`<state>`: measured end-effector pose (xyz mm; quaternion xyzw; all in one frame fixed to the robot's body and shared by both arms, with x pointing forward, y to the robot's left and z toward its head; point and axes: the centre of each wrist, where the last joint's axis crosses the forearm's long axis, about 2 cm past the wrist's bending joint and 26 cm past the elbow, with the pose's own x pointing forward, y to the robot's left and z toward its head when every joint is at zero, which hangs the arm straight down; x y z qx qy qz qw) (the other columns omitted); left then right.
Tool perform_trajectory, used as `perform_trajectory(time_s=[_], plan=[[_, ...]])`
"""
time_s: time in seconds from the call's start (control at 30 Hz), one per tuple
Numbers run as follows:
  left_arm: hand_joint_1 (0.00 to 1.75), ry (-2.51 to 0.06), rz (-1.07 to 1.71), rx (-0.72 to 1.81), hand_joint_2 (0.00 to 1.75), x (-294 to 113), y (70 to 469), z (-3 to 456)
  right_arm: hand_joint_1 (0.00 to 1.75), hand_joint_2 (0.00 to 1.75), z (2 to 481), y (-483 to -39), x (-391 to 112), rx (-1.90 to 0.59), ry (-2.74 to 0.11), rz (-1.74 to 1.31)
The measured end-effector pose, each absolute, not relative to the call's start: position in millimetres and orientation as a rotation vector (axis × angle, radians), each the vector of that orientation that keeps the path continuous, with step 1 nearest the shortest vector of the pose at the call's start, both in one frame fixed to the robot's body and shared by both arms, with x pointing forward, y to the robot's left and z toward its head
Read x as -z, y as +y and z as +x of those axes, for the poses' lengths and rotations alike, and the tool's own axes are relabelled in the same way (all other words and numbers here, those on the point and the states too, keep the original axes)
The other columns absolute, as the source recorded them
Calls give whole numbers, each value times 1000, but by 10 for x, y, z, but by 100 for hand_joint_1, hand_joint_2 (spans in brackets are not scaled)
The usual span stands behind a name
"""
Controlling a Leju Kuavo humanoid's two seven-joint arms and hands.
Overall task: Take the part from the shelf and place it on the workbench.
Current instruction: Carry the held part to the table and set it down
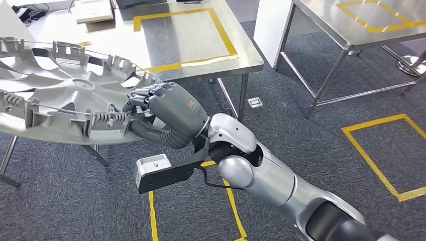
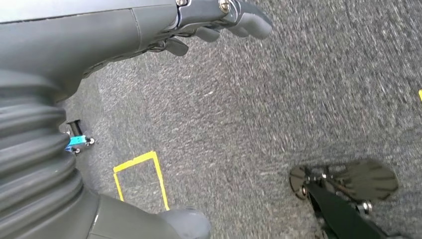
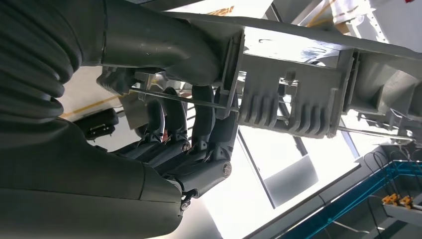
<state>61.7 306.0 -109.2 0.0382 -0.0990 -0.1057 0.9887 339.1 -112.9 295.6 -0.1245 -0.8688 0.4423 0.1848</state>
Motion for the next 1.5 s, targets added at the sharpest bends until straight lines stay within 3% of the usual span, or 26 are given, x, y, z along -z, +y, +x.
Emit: perform_trajectory(time_s=[1.5], plan=[[0, -190, 72, 203, 175, 1099, 3064, 565, 175, 175, 3382, -1129, -2924, -1238, -2442, -348]])
